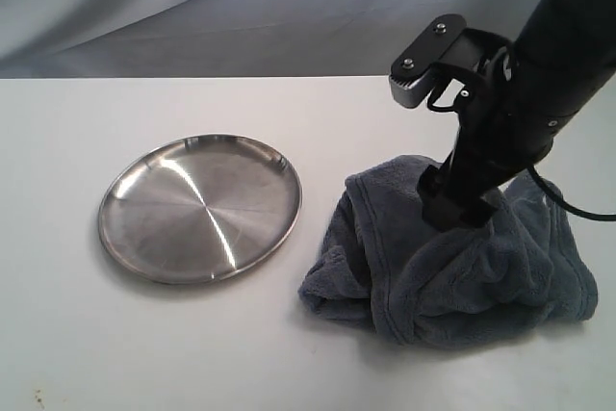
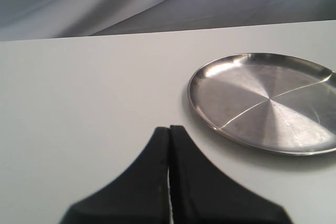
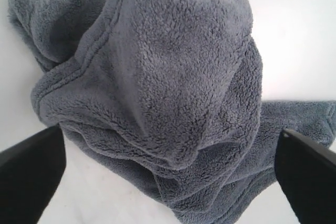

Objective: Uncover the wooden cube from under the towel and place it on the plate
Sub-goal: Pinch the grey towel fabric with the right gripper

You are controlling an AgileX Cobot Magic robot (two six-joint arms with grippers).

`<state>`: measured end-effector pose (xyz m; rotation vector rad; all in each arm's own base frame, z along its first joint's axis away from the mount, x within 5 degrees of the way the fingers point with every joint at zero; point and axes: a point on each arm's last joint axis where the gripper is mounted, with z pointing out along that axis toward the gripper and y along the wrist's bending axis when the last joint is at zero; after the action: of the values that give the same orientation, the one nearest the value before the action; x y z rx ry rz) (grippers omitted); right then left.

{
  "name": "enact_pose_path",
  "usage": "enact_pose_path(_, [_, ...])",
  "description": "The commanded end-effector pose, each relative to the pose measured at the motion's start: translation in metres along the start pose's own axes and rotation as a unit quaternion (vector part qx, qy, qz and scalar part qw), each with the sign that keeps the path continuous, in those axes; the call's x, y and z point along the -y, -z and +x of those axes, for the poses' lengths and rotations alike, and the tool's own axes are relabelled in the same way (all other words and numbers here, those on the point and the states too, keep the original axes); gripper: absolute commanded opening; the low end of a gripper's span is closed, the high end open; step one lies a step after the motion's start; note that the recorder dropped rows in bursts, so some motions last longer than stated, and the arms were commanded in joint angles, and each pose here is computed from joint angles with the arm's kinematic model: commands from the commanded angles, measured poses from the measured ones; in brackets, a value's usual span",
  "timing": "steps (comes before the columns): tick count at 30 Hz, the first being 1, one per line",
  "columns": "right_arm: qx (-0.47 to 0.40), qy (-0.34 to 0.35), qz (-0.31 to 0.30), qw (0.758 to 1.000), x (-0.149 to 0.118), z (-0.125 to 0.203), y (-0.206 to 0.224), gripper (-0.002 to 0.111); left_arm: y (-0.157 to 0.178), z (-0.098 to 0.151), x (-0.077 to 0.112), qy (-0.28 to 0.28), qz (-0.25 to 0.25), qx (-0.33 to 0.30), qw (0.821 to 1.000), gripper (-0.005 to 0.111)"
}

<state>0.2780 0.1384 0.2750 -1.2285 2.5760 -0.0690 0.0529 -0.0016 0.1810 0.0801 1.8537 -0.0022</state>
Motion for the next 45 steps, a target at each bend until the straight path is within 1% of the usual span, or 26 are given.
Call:
enact_pose_path(1, [-0.007,-0.015,0.001,1.000,0.002,-0.004,-0.011,0.105,0.000,0.000,0.000,0.003,0.002,0.005,1.000,0.000])
enact_pose_path(4, [-0.023,-0.016,-0.005,1.000,0.002,-0.007,-0.026,0.105,0.000,0.000,0.000,0.003,0.002,0.005,1.000,0.000])
enact_pose_path(12, [-0.070,-0.010,0.023,0.997,0.010,-0.008,-0.058,0.105,0.000,0.000,0.000,0.003,0.002,0.005,1.000,0.000])
enact_pose_path(18, [-0.078,-0.016,0.027,0.996,0.011,-0.009,-0.068,0.105,0.000,0.000,0.000,0.003,0.002,0.005,1.000,0.000])
enact_pose_path(23, [-0.062,-0.019,0.025,0.998,0.011,-0.013,-0.071,0.105,0.000,0.000,0.000,0.003,0.002,0.005,1.000,0.000])
enact_pose_path(25, [-0.062,-0.019,0.025,0.998,0.010,-0.013,-0.071,0.102,0.000,0.000,0.000,0.003,0.002,0.005,1.000,0.000])
enact_pose_path(26, [-0.067,-0.020,0.023,0.997,0.010,-0.012,-0.071,0.100,0.000,0.000,0.000,0.003,0.002,0.005,1.000,0.000])
enact_pose_path(28, [-0.073,-0.020,0.021,0.997,0.010,-0.011,-0.071,0.090,0.000,0.000,0.000,0.003,0.002,0.005,1.000,0.000])
enact_pose_path(29, [-0.078,-0.020,0.020,0.997,0.010,-0.010,-0.071,0.083,0.000,0.000,0.000,0.003,0.002,0.005,1.000,0.000])
enact_pose_path(32, [-0.093,-0.021,0.016,0.995,0.009,-0.007,-0.070,0.055,0.000,0.000,0.000,0.003,0.002,0.005,1.000,0.000])
enact_pose_path(34, [-0.100,-0.021,0.014,0.995,0.008,-0.006,-0.070,0.034,0.000,0.000,0.000,0.003,0.002,0.005,1.000,0.000])
enact_pose_path(38, [-0.101,-0.021,0.013,0.995,0.008,-0.006,-0.070,0.002,0.000,0.000,0.000,0.003,0.002,0.005,1.000,0.000])
enact_pose_path(39, [-0.101,-0.021,0.013,0.995,0.008,-0.006,-0.070,0.000,0.000,0.000,0.000,0.003,0.002,0.005,1.000,0.000])
enact_pose_path(45, [-0.109,-0.019,0.011,0.994,0.008,-0.004,-0.069,0.000,0.000,0.000,0.000,0.003,0.002,0.005,1.000,0.000])
